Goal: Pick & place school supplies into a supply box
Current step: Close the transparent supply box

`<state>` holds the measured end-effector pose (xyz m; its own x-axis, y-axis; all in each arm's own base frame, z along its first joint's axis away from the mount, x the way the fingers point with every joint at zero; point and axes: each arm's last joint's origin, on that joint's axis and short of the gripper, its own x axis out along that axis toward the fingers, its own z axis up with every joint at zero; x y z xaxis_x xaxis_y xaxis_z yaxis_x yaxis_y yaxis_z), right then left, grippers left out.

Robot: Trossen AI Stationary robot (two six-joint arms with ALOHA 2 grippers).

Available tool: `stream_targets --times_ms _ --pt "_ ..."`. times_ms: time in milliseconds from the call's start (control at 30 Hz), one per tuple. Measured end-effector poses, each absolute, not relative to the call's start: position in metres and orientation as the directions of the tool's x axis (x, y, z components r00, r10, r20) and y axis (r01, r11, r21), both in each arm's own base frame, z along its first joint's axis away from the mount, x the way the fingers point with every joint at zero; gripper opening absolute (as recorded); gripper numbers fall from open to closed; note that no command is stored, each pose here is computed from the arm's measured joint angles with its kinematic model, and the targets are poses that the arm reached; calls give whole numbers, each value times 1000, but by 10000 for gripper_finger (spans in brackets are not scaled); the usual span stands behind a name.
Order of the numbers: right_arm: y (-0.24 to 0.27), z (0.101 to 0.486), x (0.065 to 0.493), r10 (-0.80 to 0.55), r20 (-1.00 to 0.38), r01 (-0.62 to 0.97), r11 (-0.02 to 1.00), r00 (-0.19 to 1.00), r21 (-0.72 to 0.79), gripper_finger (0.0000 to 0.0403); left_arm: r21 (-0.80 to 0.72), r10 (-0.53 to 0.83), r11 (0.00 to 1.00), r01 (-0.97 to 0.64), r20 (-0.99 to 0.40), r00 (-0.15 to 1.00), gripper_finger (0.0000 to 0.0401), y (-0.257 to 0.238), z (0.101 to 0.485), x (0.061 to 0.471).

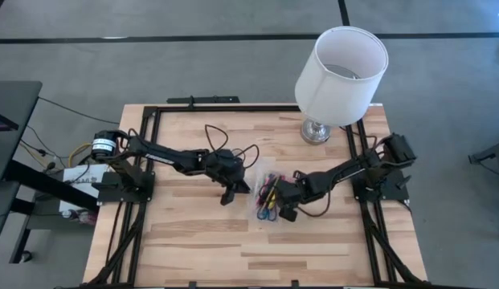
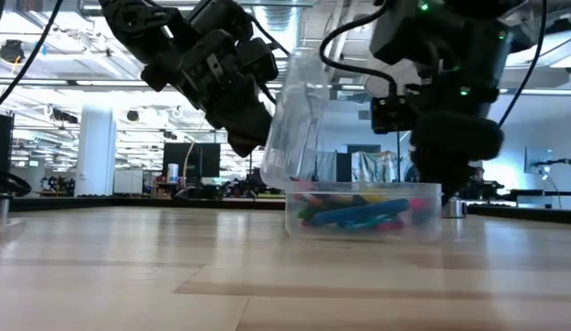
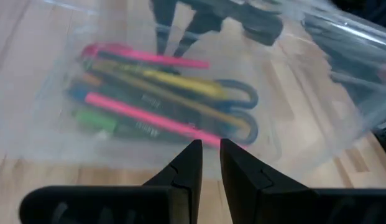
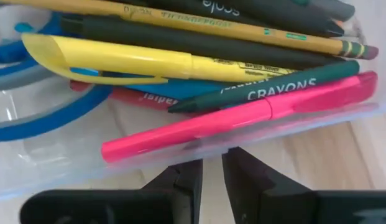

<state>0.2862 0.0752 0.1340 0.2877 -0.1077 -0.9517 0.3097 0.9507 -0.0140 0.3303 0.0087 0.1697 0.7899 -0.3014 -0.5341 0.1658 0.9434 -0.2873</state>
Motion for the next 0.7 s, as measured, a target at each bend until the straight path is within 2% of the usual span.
stream_targets --times_ms 400,700 --pt "52 138 304 -87 -910 272 962 404 29 54 -267 -279 950 159 -506 816 51 6 173 333" --pt "40 139 308 -76 -905 276 960 418 47 54 -232 -210 968 100 -519 829 51 8 172 333"
